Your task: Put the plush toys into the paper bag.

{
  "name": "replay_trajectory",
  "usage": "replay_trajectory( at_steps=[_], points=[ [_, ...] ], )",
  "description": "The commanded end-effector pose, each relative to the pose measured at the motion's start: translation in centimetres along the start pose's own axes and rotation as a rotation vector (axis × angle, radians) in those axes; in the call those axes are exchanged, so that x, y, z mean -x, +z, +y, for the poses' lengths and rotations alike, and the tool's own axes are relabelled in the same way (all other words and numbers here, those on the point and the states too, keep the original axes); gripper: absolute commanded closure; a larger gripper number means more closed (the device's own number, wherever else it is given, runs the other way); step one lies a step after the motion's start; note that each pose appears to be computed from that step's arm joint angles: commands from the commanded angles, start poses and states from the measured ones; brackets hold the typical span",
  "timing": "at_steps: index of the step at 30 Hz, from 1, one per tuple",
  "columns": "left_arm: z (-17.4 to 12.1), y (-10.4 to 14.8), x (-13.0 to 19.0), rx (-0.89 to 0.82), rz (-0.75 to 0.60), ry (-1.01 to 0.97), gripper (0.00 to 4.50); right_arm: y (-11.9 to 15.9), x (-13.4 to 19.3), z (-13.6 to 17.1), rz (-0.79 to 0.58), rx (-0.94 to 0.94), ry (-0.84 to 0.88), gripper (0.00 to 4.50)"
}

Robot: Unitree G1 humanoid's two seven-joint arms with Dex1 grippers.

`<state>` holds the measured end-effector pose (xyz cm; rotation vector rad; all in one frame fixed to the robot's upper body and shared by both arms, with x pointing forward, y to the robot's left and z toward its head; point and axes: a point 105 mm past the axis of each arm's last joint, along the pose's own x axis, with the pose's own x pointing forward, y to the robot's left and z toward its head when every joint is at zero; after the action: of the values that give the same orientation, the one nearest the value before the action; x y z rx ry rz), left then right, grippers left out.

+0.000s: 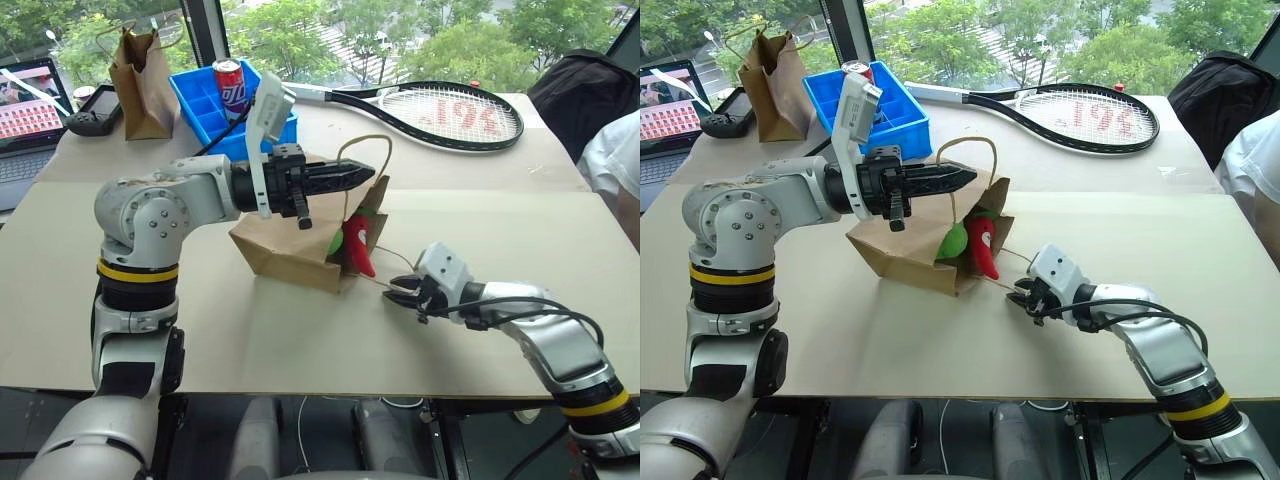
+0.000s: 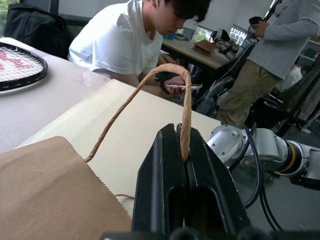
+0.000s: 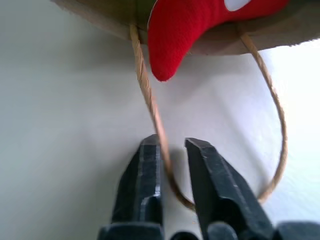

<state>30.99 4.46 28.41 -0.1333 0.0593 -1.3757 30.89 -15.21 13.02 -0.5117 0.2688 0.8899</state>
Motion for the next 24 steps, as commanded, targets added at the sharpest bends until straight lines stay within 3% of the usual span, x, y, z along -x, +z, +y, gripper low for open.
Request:
replay_trajectory(
  at_steps=[1, 11, 15, 24],
  points=[
    [-0.4, 1.8, 0.6, -0.074, -0.031, -0.001, 4.50, 3.0, 1.9, -2.6, -0.076, 0.063, -0.076, 4.45],
    [2.4, 4.6, 2.1, -0.185, -0.092, 0.114, 4.50, 11.9, 5.7, -6.6, -0.252, 0.242, -0.197, 4.45],
    [3.9, 5.4, 2.9, -0.232, -0.091, 0.180, 4.50, 14.8, 6.7, -5.7, -0.315, 0.321, -0.144, 4.45],
    [5.7, 6.7, 3.7, -0.271, -0.150, 0.285, 4.50, 18.4, 7.6, -3.7, -0.422, 0.361, -0.079, 4.45]
  ],
)
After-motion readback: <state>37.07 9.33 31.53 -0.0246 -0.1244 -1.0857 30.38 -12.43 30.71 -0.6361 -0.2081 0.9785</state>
